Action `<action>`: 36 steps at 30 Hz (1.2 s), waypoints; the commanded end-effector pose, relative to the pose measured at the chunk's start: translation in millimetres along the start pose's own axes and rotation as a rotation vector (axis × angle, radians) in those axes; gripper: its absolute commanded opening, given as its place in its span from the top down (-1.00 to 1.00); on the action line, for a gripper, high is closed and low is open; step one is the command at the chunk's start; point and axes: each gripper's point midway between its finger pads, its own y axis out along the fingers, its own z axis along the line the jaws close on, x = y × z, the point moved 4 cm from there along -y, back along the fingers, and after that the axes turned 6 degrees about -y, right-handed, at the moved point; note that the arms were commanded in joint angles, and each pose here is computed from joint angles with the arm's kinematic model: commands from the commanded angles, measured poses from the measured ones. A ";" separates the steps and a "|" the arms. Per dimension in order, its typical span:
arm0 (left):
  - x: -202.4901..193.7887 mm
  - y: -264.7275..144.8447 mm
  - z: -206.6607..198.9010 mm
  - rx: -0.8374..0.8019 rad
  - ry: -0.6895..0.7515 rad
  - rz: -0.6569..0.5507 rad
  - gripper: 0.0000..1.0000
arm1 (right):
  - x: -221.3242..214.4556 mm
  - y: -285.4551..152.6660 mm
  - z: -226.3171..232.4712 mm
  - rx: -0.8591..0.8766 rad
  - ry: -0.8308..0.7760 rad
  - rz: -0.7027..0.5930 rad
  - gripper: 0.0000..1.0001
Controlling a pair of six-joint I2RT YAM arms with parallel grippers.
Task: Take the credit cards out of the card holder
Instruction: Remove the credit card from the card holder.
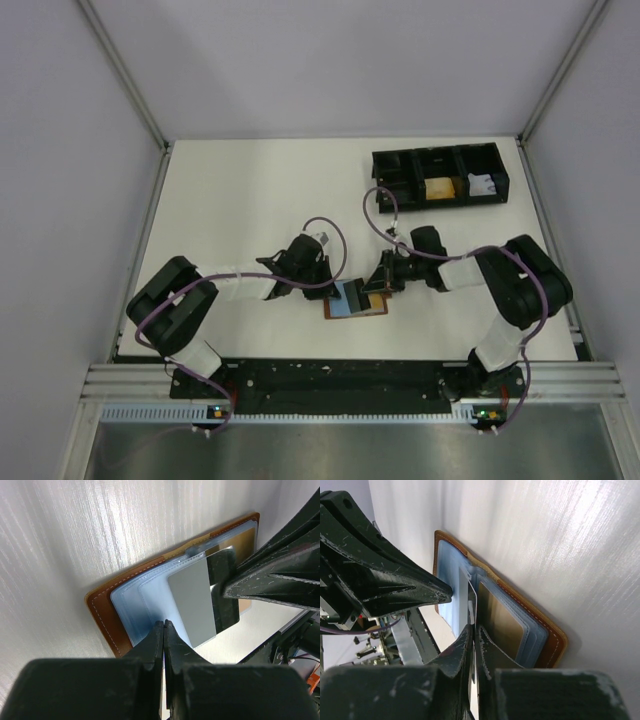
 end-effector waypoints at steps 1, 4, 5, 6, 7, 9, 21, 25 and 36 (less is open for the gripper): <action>-11.2 0.6 38.1 0.168 0.004 0.015 1.00 | 12.9 -0.6 3.0 -0.002 -0.054 -0.023 1.00; -10.2 -1.3 36.2 0.156 0.011 0.006 1.00 | 15.0 -12.3 -3.6 -0.036 -0.032 -0.045 1.00; -9.6 -1.9 35.8 0.154 0.012 0.001 1.00 | 16.3 -17.0 -3.9 -0.042 -0.029 -0.055 1.00; -9.1 -3.1 35.1 0.151 0.015 -0.004 1.00 | 16.5 -21.4 -4.2 -0.051 -0.027 -0.060 1.00; -7.9 -3.9 34.2 0.150 0.018 -0.010 1.00 | 15.9 -25.3 -3.7 -0.061 -0.032 -0.063 1.00; -6.9 -5.2 34.0 0.150 0.022 -0.017 1.00 | 17.3 -32.4 -2.3 -0.093 -0.045 -0.074 1.00; 24.6 -50.7 -9.1 0.030 0.208 -0.245 0.06 | 40.4 -70.6 43.8 -0.124 -0.077 -0.215 1.00; 36.9 -84.0 -44.4 -0.047 0.405 -0.392 -0.59 | 44.4 -80.8 63.1 -0.095 -0.060 -0.245 1.00; 12.7 -131.9 -115.5 -0.151 1.088 -0.693 -0.85 | 54.8 -99.3 107.6 -0.046 -0.002 -0.339 1.00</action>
